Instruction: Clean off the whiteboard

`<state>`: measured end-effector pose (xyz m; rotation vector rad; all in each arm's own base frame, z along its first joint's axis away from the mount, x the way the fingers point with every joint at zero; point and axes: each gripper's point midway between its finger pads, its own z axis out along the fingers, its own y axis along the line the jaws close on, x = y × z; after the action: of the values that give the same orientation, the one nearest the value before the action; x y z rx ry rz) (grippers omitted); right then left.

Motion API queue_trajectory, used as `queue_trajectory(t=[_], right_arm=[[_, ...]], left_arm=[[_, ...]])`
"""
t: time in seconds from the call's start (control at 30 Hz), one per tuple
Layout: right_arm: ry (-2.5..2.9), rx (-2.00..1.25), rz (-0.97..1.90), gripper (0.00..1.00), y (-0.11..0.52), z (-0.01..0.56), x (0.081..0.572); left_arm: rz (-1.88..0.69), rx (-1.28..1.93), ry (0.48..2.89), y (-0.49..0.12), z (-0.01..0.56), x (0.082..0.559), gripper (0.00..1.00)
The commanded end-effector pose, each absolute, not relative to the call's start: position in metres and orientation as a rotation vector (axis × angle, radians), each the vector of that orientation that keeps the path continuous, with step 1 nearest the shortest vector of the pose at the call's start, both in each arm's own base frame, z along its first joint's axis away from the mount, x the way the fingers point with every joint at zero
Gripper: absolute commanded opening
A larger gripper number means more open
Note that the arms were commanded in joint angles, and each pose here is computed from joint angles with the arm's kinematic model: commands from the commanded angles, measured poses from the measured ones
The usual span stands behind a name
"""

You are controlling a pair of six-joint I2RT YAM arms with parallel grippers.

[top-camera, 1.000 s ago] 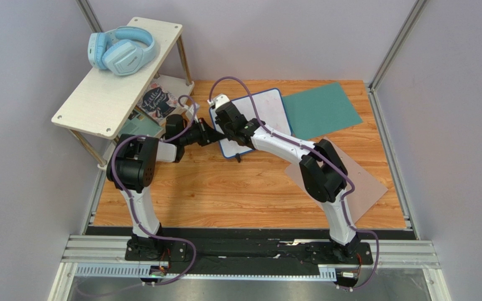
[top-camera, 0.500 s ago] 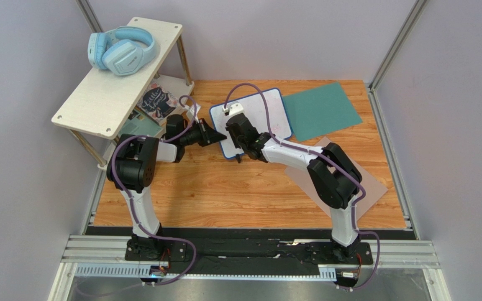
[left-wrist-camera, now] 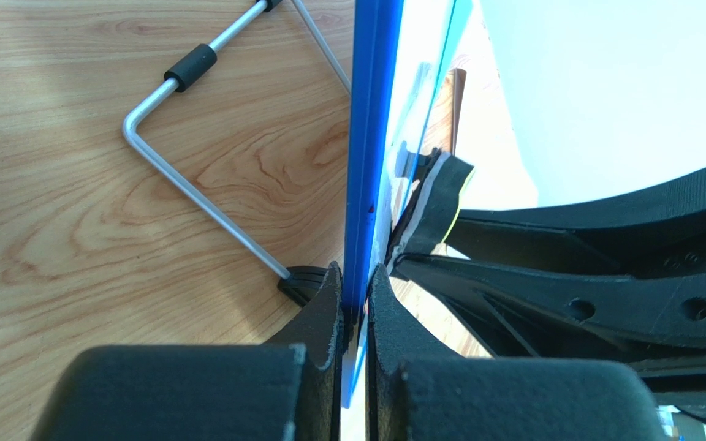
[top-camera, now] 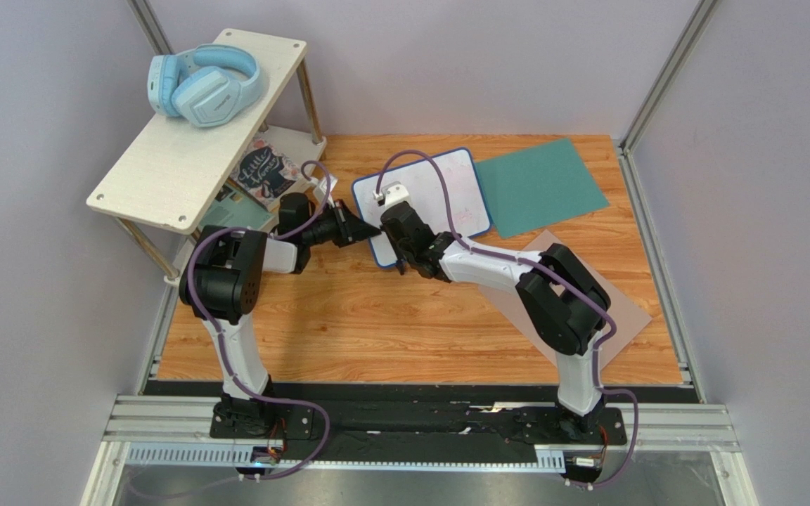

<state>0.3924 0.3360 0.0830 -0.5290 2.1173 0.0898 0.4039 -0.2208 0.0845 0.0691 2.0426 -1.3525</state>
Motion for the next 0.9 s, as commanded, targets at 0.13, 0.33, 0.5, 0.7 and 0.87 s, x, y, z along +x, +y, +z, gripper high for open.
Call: queue_trajectory(t=[0.13,0.33,0.5,0.7,0.87], right_arm=[[2.265,-0.516,-0.088,0.0,0.296,0.023,0.362],[2.236,-0.355,-0.171,0.0,0.266,0.033,0.375],[2.215,-0.273,-0.17,0.0,0.247,0.052,0.393],[2.173,-0.201,-0.207,0.0,0.227,0.076,0.421],[2.193,-0.205,-0.204,0.0,0.222,0.074,0.435]], left_arm=[[-1.311,0.075,2.048,-0.219,0.076,0.404,0.0],[-1.313,0.064,2.046,-0.217,0.076,0.404,0.0],[-1.313,0.063,2.041,-0.216,0.077,0.405,0.0],[-1.317,0.06,2.043,-0.216,0.076,0.404,0.0],[-1.32,0.063,2.042,-0.216,0.076,0.404,0.0]])
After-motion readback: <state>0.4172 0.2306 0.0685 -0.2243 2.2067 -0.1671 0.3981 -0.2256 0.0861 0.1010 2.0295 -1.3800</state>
